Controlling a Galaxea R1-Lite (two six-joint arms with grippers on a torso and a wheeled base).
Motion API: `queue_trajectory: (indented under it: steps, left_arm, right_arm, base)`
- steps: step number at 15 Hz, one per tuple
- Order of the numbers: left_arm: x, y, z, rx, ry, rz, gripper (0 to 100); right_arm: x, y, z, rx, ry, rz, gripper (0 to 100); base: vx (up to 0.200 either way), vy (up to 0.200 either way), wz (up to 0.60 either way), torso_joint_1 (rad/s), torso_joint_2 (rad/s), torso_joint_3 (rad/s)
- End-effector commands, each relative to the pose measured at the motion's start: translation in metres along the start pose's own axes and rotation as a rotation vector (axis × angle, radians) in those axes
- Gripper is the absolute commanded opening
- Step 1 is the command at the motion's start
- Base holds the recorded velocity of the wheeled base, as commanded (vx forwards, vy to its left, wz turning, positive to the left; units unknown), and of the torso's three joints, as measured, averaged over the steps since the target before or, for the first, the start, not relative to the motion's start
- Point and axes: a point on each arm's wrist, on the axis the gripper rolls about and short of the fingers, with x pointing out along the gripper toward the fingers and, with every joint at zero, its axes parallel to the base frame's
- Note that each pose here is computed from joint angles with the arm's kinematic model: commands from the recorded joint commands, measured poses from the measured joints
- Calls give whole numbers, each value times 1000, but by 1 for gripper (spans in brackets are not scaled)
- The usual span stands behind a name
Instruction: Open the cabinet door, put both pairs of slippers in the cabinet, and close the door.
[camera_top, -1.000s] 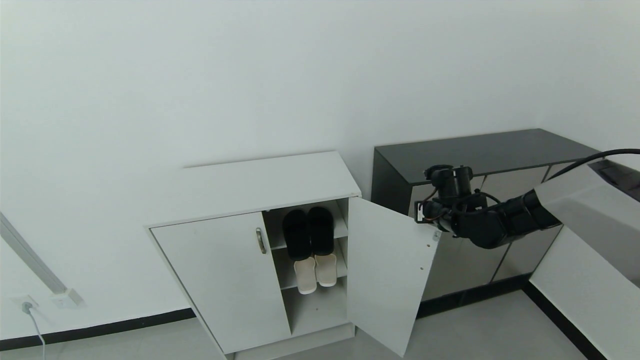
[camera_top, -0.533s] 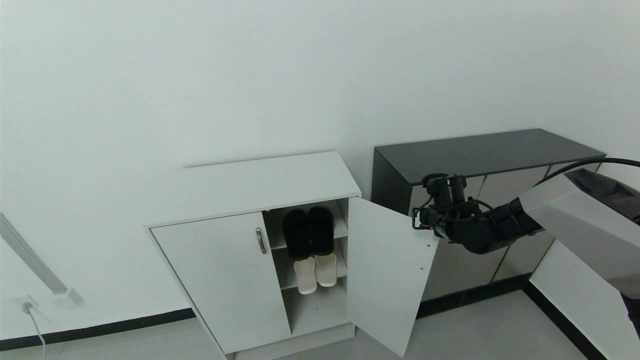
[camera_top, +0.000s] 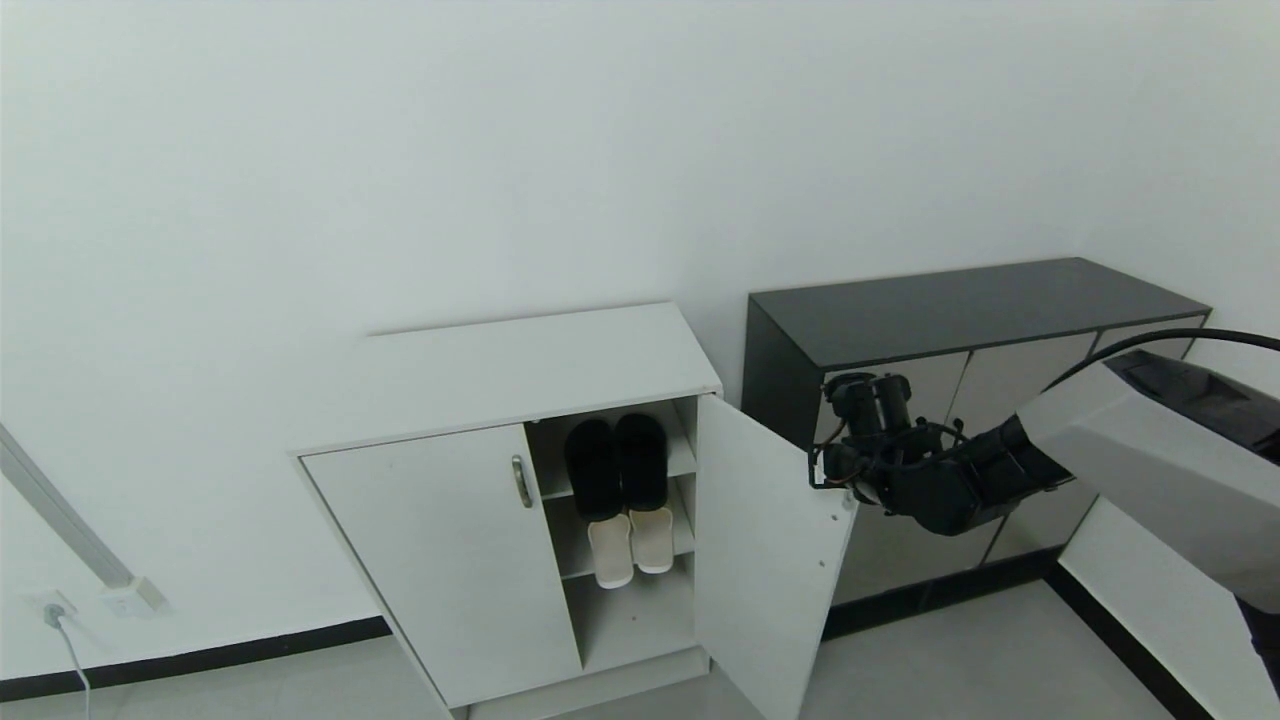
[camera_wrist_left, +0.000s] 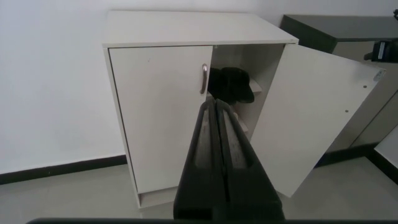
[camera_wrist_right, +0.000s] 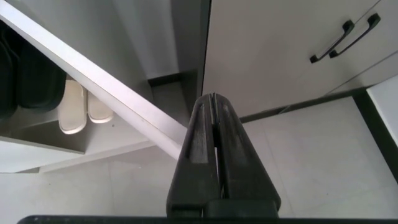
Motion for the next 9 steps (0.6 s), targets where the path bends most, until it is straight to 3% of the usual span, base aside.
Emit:
queue_trajectory:
  steps: [1, 4, 9]
  left_arm:
    - [0, 0, 0, -1, 0, 1, 0]
    - [0, 0, 0, -1, 0, 1, 0]
    - [0, 0, 0, -1, 0, 1, 0]
  right_arm:
    - [-28, 21, -2, -23, -23, 50, 0]
    - [-62, 42, -4, -48, -75, 116, 0]
    - [-83, 42, 1, -88, -91, 142, 0]
  base:
    - [0, 0, 0, 0, 0, 0]
    - [0, 0, 0, 0, 0, 0]
    - [0, 0, 0, 0, 0, 0]
